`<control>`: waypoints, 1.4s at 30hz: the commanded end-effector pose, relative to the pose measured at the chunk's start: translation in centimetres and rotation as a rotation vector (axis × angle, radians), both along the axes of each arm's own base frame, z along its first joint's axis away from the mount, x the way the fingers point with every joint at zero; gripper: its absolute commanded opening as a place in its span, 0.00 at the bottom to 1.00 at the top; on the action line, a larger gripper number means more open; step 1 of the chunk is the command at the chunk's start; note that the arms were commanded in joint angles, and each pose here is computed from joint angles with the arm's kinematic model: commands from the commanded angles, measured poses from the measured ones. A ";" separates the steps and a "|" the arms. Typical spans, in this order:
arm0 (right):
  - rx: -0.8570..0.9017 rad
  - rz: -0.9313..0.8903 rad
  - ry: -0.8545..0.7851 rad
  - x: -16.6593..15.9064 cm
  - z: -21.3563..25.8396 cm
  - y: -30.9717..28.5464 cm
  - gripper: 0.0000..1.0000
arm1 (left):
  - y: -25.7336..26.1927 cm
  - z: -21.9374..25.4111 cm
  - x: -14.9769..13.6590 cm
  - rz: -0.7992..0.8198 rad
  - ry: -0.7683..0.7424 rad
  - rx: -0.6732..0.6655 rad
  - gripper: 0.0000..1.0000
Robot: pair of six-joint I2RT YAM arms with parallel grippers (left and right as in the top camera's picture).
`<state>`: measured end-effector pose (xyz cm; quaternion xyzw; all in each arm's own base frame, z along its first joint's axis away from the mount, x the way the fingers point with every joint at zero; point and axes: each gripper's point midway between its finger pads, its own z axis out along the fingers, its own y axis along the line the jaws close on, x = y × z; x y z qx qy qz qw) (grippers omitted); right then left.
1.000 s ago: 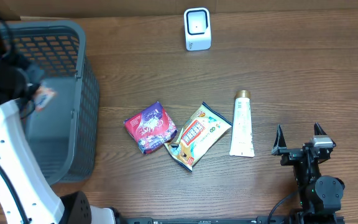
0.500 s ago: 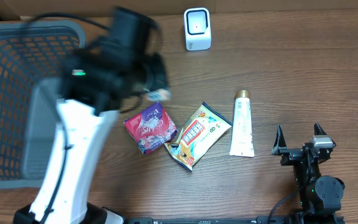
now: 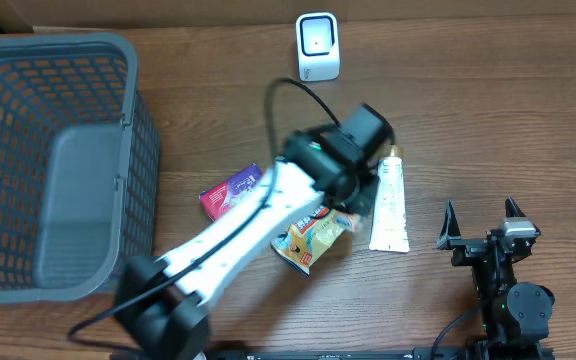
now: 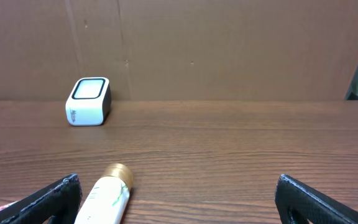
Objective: Scan the item barcode
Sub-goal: 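Lift the small orange box out and set it beside the white tube, then reach the right gripper toward the white tube and orange box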
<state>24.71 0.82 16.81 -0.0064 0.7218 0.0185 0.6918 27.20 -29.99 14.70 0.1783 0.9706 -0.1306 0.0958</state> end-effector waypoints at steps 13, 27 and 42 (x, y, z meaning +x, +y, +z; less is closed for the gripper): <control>0.004 -0.011 -0.003 0.0 -0.2 -0.2 1.00 | -1.2 -8.4 -1.4 -0.231 0.097 0.158 0.04; 0.004 -0.012 -0.003 0.0 -0.2 -0.2 1.00 | -2.1 2.8 0.9 -0.185 -0.080 0.058 0.89; 0.656 0.402 0.205 -2.2 0.0 7.5 1.00 | -1.8 3.2 1.1 -0.179 -0.078 0.061 1.00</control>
